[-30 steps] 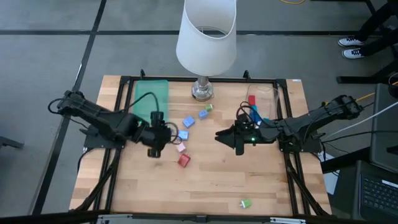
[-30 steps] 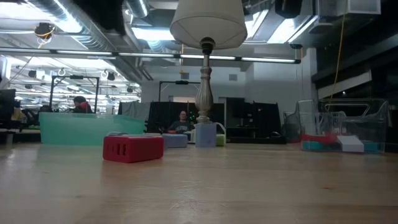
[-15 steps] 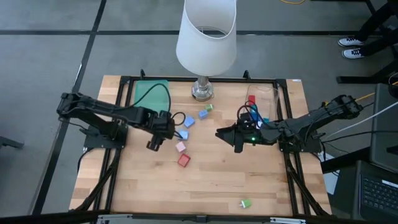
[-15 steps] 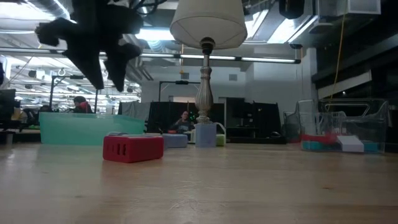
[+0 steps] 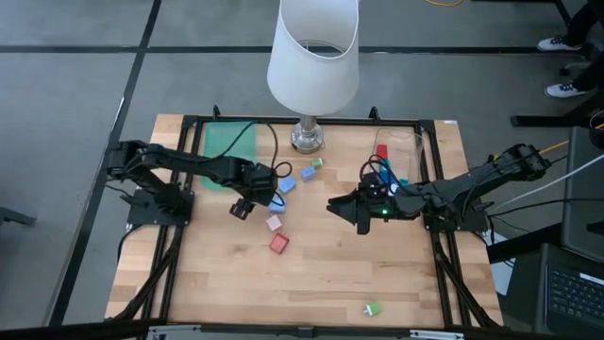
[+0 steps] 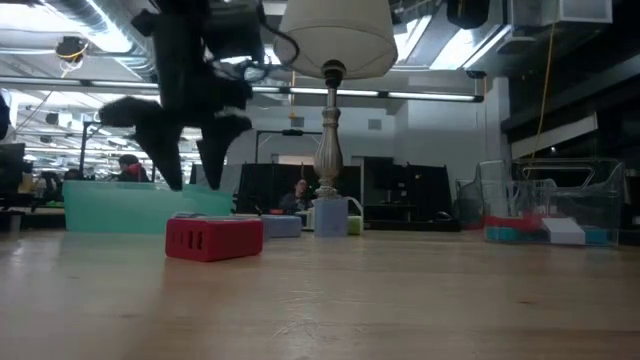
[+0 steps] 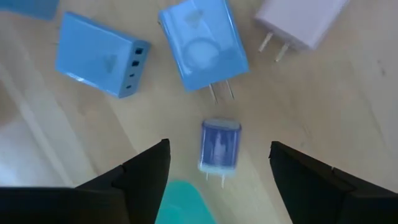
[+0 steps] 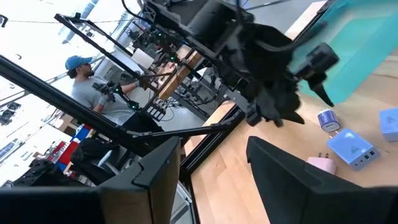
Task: Pick & Place Office items
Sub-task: Put the blue charger adapter into the green bin
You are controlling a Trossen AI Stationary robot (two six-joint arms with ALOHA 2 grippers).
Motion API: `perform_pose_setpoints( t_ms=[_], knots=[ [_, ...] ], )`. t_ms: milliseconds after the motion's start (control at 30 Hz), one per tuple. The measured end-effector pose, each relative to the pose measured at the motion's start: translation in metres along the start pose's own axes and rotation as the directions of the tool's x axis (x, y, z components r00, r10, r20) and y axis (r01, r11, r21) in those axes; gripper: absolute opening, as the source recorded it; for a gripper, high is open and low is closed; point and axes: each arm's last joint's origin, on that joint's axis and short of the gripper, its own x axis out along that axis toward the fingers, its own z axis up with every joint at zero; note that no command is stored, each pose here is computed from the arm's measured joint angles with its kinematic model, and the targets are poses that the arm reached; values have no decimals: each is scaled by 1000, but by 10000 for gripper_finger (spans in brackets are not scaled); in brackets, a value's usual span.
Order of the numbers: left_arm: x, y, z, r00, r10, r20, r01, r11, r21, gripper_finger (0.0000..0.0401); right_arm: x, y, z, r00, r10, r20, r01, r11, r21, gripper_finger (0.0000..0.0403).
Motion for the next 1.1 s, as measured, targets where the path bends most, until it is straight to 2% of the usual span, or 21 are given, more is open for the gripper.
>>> perform_pose_setpoints(
  t_ms=[367,767,933,1100],
  knots=[
    [34,7,0,994,-64,-87,64,998,-1,255,0,0,0,1000,7,-9,-7,1000,4,195],
    [58,12,0,986,-128,-108,124,991,-40,236,0,1,-1,999,23,-28,-23,1000,9,192],
    [60,13,1,986,-127,-105,121,990,-68,201,0,1,-1,999,24,-28,-24,1000,9,192],
    [60,13,1,987,-123,-105,106,982,-155,132,0,1,-1,999,24,-28,-24,1000,9,192]
  ],
)
